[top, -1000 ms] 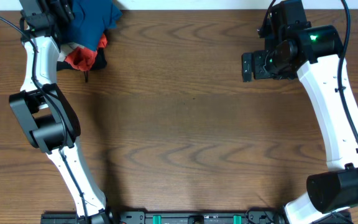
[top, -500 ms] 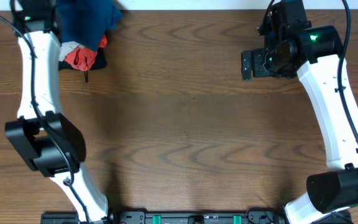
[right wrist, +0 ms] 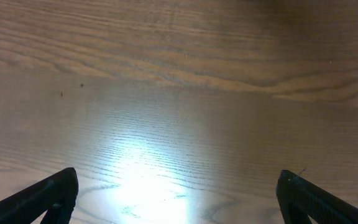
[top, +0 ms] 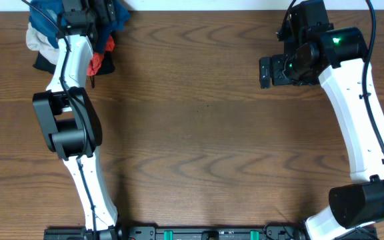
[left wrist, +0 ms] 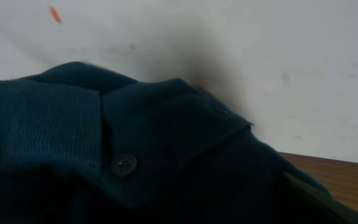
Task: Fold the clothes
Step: 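Lower the shirt onto the clothes pile and press it down with the left gripper, then release the teal shirt and pull the left gripper back from the pile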
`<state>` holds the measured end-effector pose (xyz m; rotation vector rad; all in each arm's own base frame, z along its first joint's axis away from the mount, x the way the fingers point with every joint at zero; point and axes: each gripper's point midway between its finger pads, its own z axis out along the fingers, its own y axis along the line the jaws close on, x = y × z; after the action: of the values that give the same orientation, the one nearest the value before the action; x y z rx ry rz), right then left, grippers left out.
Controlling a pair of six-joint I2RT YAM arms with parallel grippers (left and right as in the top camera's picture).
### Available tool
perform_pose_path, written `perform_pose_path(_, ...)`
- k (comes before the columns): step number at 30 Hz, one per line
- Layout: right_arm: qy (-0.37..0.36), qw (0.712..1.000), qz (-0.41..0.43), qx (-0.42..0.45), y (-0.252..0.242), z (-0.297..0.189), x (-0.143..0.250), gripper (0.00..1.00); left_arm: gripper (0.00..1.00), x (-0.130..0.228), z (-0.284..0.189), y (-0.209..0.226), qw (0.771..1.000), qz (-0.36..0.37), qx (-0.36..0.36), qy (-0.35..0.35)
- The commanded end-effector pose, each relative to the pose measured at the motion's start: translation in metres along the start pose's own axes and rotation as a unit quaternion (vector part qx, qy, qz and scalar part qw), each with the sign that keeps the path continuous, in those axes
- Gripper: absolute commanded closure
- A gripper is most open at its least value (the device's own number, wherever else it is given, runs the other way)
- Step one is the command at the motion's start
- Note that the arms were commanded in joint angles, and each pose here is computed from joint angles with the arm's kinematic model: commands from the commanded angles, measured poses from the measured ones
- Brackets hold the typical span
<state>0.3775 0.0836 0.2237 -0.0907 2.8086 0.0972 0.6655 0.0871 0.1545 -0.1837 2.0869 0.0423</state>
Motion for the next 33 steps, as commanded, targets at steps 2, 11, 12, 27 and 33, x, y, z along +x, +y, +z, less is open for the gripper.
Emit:
perform_pose_path(2,0.002,1.0,-0.009,0.003,0.001,0.0,0.001,0.01,0.07,0.034,0.008,0.071,0.996,-0.03,-0.075,0.041)
perform_pose_path(11,-0.009,1.0,-0.003,0.001,0.002,0.0,-0.004,0.01,0.02,-0.088,-0.075,0.078,0.992,-0.034,-0.079,-0.092)
perform_pose_path(12,-0.01,1.0,0.001,0.001,0.002,0.0,-0.005,0.01,0.01,-0.102,-0.088,0.075,0.991,-0.033,-0.077,-0.108)
perform_pose_path(27,-0.053,0.998,0.019,-0.006,0.002,-0.034,-0.004,0.01,0.02,-0.189,-0.228,0.042,0.979,-0.029,-0.057,-0.193)
perform_pose_path(33,-0.08,0.995,0.052,0.011,-0.01,-0.084,0.023,0.01,0.02,-0.172,-0.227,0.042,0.986,-0.029,-0.059,-0.155)
